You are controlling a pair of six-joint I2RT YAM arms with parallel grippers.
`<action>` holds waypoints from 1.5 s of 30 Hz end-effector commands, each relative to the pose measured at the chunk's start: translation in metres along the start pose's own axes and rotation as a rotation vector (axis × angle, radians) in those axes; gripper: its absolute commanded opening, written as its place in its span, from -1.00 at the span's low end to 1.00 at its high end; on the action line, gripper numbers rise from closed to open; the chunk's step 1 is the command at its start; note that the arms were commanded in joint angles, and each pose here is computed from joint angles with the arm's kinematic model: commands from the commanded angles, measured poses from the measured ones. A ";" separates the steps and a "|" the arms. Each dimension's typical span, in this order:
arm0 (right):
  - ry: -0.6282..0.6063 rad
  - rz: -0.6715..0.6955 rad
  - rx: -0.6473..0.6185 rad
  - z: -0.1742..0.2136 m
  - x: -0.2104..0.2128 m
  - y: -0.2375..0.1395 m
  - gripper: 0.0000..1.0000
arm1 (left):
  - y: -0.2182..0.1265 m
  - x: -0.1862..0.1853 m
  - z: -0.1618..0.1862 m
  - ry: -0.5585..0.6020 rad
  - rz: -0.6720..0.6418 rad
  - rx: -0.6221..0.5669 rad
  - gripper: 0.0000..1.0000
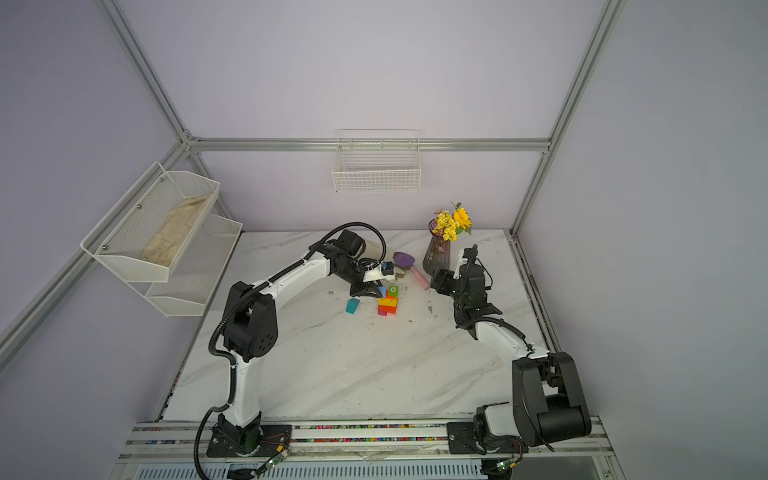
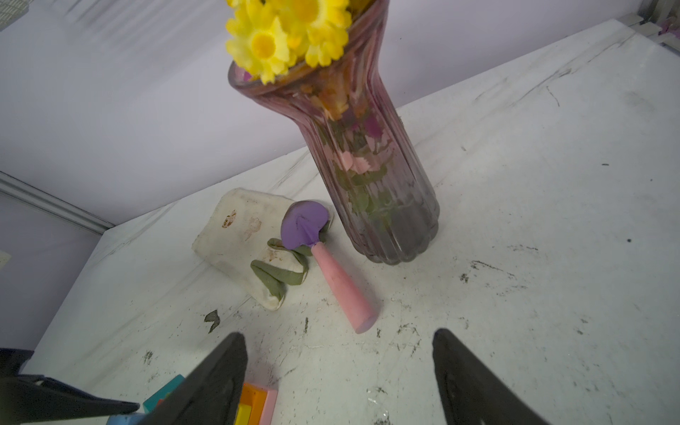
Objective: Build the wood block tower
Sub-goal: 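Align the light-blue cube above the stack beside the green cube with the left gripper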
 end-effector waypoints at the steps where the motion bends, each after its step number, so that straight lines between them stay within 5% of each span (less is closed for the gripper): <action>1: 0.005 -0.030 -0.051 -0.020 0.008 -0.001 0.63 | -0.025 0.015 -0.031 0.064 -0.046 -0.077 -1.00; 34: 0.020 -0.041 -0.012 -0.014 0.005 0.008 0.64 | -0.017 0.027 -0.031 0.042 -0.020 -0.084 -1.00; 45: 0.023 -0.044 -0.010 -0.014 0.005 0.008 0.64 | -0.014 0.028 -0.029 0.033 -0.017 -0.081 -0.63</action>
Point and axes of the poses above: each gripper's point midway between its finger pads, its own y axis out along the fingers, its own x axis along the line the jaws close on, z = x × y, the point moved 3 cm from there along -y, back along the fingers
